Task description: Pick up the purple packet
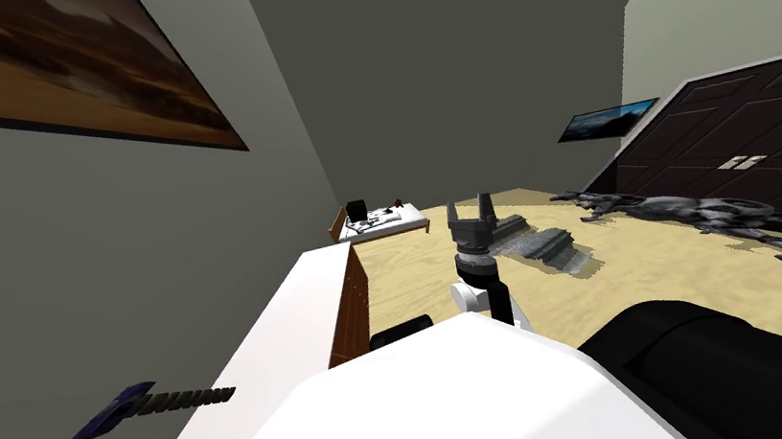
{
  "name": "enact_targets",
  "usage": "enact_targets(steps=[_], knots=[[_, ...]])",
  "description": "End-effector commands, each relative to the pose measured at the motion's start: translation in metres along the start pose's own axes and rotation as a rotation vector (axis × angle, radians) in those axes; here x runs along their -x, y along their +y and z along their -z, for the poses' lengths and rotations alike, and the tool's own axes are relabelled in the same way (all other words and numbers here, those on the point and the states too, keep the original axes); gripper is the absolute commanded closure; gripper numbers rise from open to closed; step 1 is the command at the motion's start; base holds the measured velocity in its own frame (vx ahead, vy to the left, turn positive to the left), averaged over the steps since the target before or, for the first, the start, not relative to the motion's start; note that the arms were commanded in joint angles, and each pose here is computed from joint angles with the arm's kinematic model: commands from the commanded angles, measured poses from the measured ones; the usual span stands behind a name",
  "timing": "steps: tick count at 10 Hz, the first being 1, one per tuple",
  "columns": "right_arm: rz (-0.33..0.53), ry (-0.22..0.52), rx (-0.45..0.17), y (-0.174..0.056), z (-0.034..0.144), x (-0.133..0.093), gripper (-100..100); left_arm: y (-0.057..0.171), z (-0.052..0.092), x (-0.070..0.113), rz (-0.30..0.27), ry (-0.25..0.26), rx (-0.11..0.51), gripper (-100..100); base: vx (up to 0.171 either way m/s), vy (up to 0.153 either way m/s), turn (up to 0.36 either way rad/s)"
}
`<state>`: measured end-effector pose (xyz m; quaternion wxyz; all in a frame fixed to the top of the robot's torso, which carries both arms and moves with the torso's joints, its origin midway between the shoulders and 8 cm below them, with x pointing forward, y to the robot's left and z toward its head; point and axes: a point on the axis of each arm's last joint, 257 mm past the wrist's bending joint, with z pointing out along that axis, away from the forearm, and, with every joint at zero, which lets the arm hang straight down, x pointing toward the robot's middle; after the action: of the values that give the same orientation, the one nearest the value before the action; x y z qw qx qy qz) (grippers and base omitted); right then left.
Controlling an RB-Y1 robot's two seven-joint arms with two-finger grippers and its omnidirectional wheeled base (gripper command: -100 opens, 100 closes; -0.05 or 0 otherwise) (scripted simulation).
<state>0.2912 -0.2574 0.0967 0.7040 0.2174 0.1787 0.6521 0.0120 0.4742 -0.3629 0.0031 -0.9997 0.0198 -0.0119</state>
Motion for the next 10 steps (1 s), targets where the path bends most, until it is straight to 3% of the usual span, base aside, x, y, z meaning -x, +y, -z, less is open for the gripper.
enact_targets(steps=[1,5,6,7,9,10], knots=[[0.000,0.000,0.000,0.000,0.000,0.000,0,0.000,0.000,0.000,0.000,0.000,0.000,100,0.000,0.000,0.000],[0.000,0.000,0.000,0.000,0.000,0.000,0,0.000,0.000,0.000,0.000,0.000,0.001,100,0.000,0.000,0.000],[0.000,0.000,0.000,0.000,0.000,0.000,0,0.000,0.000,0.000,0.000,0.000,0.001,0,0.000,0.000,0.000],[0.000,0.000,0.000,0.000,0.000,0.000,0,0.003,0.010,0.000,0.001,-0.001,0.000,100,0.008,0.009,0.000],[0.000,0.000,0.000,0.000,0.000,0.000,0,0.006,0.020,0.002,0.002,-0.003,-0.001,100,0.008,0.019,-0.002],[0.000,0.000,0.000,0.000,0.000,0.000,0,0.004,0.017,0.001,0.001,-0.001,-0.002,100,0.002,0.008,-0.001]])
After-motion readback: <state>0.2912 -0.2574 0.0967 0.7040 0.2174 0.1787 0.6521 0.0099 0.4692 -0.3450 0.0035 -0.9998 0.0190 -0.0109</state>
